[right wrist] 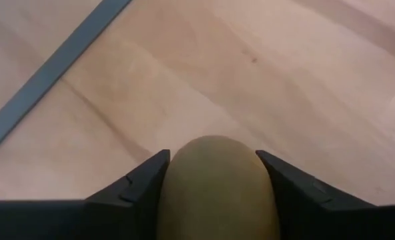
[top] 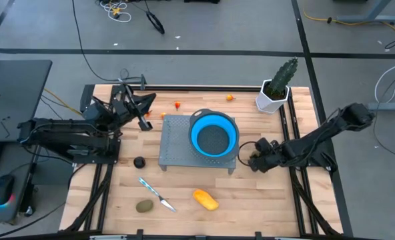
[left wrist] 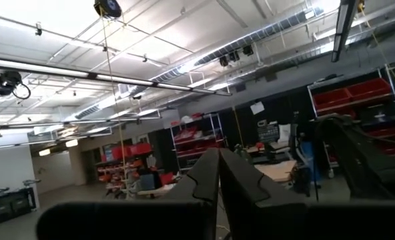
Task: Pick & Place Fruit
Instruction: Put the brown kiwi into the blue strainer bowl on the shelf, then adjust the shelf
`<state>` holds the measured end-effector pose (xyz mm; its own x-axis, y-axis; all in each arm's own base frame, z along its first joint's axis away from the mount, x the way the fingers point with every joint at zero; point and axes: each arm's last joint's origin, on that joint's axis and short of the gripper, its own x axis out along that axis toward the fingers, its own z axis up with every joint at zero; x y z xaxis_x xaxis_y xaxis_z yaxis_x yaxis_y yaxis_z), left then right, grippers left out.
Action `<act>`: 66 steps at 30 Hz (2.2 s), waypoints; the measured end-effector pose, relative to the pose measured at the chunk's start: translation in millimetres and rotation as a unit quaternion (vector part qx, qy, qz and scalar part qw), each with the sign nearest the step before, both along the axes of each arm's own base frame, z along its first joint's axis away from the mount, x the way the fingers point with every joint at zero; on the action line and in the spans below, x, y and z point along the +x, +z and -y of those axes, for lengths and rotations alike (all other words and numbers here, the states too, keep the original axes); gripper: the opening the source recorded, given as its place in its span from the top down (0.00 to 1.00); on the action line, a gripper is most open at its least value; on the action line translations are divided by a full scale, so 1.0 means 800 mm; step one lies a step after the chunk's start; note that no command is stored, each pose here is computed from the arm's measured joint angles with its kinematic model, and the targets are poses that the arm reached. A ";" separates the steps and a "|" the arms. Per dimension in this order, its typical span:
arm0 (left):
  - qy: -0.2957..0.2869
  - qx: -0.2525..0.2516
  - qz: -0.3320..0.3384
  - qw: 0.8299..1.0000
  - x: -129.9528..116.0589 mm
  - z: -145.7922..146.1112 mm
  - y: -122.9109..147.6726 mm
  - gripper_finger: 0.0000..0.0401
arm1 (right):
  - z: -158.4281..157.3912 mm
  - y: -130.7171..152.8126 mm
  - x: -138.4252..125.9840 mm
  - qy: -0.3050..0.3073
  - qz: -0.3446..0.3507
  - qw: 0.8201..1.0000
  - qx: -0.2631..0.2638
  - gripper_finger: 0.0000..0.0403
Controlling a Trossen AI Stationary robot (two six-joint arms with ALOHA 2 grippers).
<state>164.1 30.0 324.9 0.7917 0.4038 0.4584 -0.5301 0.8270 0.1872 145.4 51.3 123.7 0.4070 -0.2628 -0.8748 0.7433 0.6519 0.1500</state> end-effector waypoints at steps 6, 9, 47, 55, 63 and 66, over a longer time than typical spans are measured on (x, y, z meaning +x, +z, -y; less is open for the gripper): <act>-0.005 -0.008 0.000 1.000 0.000 0.000 -0.001 0.95 | 0.004 0.017 0.004 0.035 -0.003 0.999 0.009 0.47; -0.006 -0.012 0.002 1.000 0.000 0.000 -0.001 0.95 | 0.007 0.052 0.011 0.050 0.012 0.999 0.003 0.47; -0.055 -0.043 -0.011 0.998 0.004 0.002 -0.007 0.95 | -0.002 0.246 0.167 0.221 0.259 0.864 -0.370 0.46; -0.052 -0.045 -0.012 0.998 0.004 0.001 -0.007 0.95 | -0.001 0.246 0.167 0.215 0.255 0.865 -0.375 0.31; -0.052 -0.045 -0.013 0.998 0.005 0.001 -0.007 0.95 | -0.005 0.250 0.163 0.218 0.263 0.863 -0.373 0.23; -0.051 -0.044 -0.018 0.998 0.005 0.001 -0.008 0.95 | -0.017 0.257 0.154 0.238 0.285 0.855 -0.362 0.23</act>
